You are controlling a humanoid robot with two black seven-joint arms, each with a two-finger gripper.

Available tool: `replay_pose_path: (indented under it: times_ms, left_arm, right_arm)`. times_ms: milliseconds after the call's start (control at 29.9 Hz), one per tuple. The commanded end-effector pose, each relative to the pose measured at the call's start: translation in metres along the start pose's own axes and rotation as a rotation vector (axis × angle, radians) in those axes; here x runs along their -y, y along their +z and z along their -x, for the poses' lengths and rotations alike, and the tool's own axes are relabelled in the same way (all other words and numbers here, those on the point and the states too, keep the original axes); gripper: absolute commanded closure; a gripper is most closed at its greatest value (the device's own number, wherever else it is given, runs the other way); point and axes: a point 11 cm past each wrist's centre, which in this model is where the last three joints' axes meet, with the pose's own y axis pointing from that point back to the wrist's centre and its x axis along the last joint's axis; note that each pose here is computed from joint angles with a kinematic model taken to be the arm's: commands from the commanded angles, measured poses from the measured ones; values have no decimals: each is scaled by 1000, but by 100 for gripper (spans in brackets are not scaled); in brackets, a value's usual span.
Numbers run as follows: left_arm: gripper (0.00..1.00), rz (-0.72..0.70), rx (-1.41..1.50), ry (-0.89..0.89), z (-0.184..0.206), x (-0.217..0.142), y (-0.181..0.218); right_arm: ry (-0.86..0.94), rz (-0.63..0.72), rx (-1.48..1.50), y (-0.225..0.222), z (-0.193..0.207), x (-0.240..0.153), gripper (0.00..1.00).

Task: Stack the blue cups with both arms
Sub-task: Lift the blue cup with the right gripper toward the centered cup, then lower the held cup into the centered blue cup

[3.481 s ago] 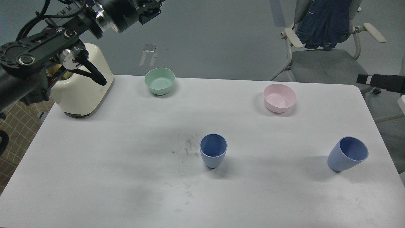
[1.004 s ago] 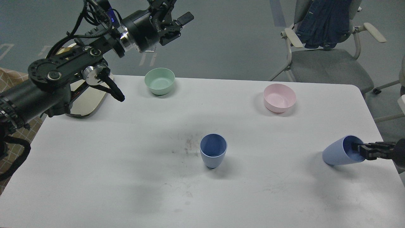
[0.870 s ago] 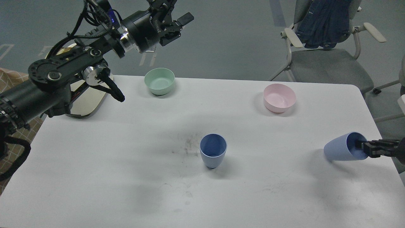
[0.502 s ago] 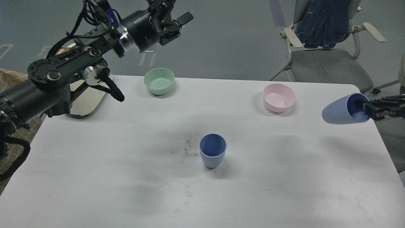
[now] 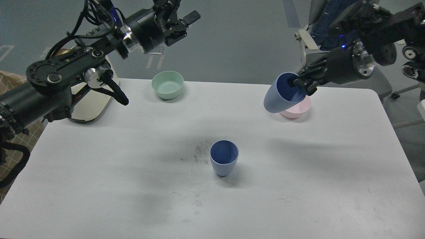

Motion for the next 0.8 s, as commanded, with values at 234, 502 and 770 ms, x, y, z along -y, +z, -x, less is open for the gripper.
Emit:
replay_pose_path:
  times_ms: [234, 502, 770]
  left_arm:
    - [2, -2, 5, 5, -4, -2, 1]
    - [2, -11, 16, 14, -9, -8, 1]
    - [2, -9, 17, 15, -10, -8, 2]
  right_arm:
    - [-133, -195, -108, -96, -47, 47, 100]
    - [-175, -178, -131, -96, -41, 61, 100]
    - [-195, -170, -130, -94, -36, 65, 100]
